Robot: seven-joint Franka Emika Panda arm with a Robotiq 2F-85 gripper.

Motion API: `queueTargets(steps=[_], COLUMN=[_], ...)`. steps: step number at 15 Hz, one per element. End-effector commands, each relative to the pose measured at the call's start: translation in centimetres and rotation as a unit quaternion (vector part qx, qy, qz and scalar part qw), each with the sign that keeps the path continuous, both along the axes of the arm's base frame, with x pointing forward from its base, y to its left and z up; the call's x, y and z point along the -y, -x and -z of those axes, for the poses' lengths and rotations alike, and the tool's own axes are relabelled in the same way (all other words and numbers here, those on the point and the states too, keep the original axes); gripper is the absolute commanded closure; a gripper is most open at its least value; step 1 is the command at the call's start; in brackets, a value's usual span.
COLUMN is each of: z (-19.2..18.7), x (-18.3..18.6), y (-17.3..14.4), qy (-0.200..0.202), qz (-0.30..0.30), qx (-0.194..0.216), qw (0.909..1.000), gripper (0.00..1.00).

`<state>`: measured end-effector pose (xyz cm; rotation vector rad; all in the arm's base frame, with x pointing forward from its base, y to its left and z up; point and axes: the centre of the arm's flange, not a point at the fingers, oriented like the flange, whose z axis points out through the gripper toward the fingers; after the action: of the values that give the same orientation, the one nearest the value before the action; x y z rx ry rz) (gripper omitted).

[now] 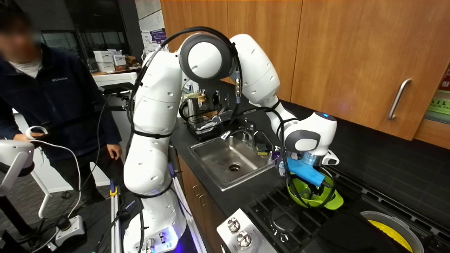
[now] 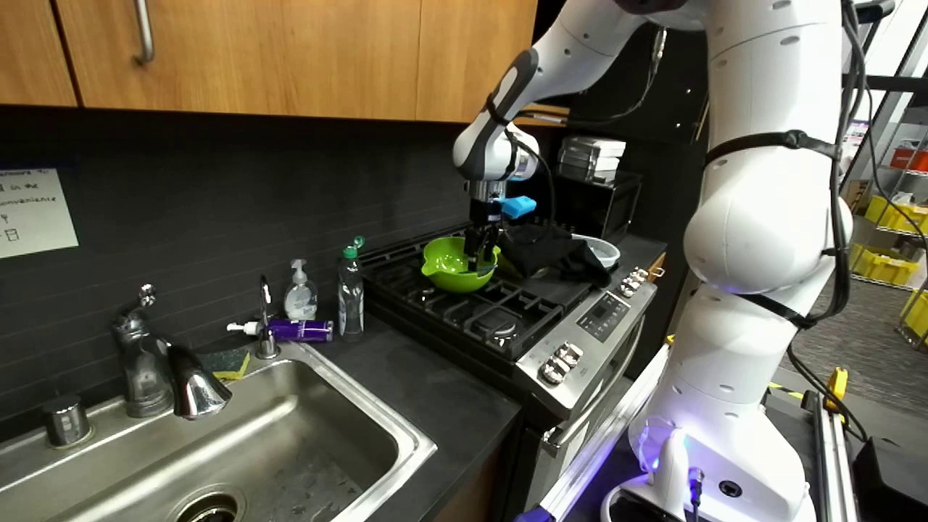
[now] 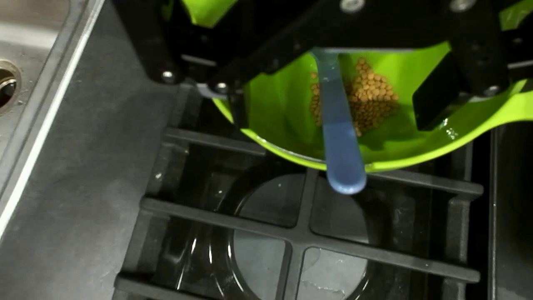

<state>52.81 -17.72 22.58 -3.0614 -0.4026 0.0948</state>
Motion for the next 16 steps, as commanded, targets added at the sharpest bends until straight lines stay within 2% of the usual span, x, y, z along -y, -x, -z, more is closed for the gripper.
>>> queueTargets(steps=[1,8,9,11,13,16], z=[1.0,1.4,1.2,1.0,0.6,0.4], x=[1.9,3.3,3.3,3.3,3.3,3.3], y=[-0.2,0.4,0.5,0.4,0.4,0.4], qy=[0.004,0.009,0.010,0.011,0.013,0.014], qz=[0.005,0.016,0.016,0.015,0.017,0.017], qx=[-0.011,-0.015,-0.015,-0.013,-0.012,-0.012], qw=[0.9999,0.9997,0.9997,0.9997,0.9997,0.9997], gripper=[0.00,0.00,0.03,0.28,0.36,0.60])
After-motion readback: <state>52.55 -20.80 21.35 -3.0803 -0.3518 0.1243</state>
